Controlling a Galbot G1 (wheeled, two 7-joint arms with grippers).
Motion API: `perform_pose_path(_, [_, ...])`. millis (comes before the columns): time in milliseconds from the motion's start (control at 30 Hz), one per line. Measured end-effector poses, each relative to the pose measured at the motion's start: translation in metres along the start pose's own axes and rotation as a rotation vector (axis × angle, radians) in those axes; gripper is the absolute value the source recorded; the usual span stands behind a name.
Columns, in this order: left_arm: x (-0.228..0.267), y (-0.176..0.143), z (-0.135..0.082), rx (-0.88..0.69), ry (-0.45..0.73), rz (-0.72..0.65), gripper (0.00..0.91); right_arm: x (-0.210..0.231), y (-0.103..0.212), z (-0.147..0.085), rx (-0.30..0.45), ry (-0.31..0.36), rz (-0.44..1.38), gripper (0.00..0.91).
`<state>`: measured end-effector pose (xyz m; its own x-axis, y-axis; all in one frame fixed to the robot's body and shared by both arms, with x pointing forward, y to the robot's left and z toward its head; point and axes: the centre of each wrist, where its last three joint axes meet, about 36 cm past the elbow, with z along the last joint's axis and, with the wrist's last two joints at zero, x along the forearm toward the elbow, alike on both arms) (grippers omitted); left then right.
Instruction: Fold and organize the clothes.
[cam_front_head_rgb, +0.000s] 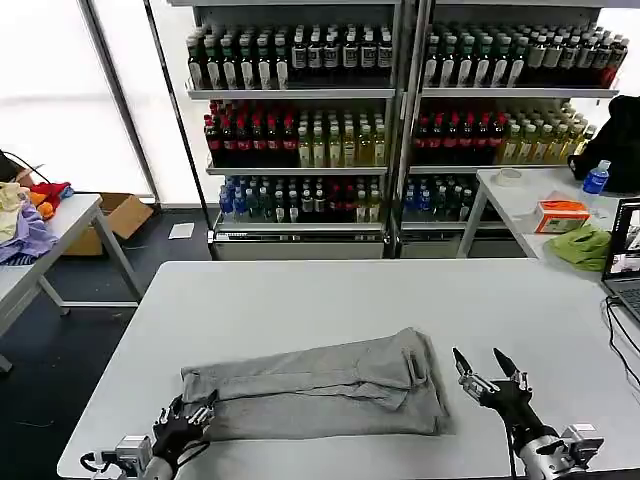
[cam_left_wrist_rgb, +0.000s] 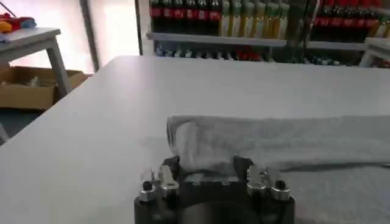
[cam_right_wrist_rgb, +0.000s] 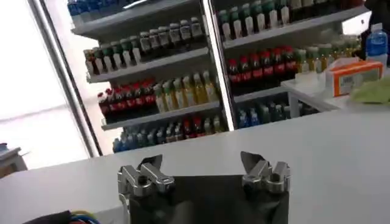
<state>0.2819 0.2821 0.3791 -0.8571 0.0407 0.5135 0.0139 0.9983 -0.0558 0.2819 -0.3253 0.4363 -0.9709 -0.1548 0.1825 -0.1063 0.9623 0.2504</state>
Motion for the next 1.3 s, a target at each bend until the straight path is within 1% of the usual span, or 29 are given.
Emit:
perform_pose_path(267, [-0.005, -0.013, 0.014, 0.018, -0.009, -0.007, 0.010, 0.001, 0.004, -0.003, -0.029, -0.002, -0.008, 0.907])
perform_pose_path(433, [-0.005, -0.019, 0.018, 0.040, -0.026, -0.016, 0.010, 0.002, 0.005, -0.003, -0.042, -0.005, -0.010, 0.907])
perform_pose_path(667, [-0.003, -0.018, 0.017, 0.049, -0.050, -0.023, 0.000, -0.001, 0.009, -0.007, -0.053, -0.012, -0.024, 0.907])
perform_pose_path(700, [-0.003, -0.018, 0.016, 0.050, -0.054, -0.022, 0.010, -0.001, 0.010, -0.008, -0.054, -0.013, -0.027, 0.907])
perform_pose_path(833, [-0.001, -0.011, 0.008, 0.052, -0.071, -0.022, 0.000, -0.001, 0.010, -0.013, -0.056, -0.017, -0.034, 0.907])
perform_pose_path(900, [-0.001, -0.003, 0.002, 0.046, -0.084, -0.030, 0.010, -0.001, 0.010, -0.015, -0.057, -0.018, -0.036, 0.907])
perform_pose_path(1000, [0.000, 0.018, -0.008, 0.029, -0.105, -0.048, 0.000, -0.001, 0.010, -0.017, -0.059, -0.021, -0.040, 0.907])
perform_pose_path(1233, [0.006, 0.095, -0.034, -0.021, -0.127, -0.124, 0.010, -0.003, 0.011, -0.018, -0.071, -0.030, -0.045, 0.907])
perform_pose_path(1300, [0.009, 0.119, -0.043, -0.035, -0.132, -0.151, 0.000, -0.003, 0.012, -0.017, -0.075, -0.027, -0.047, 0.907])
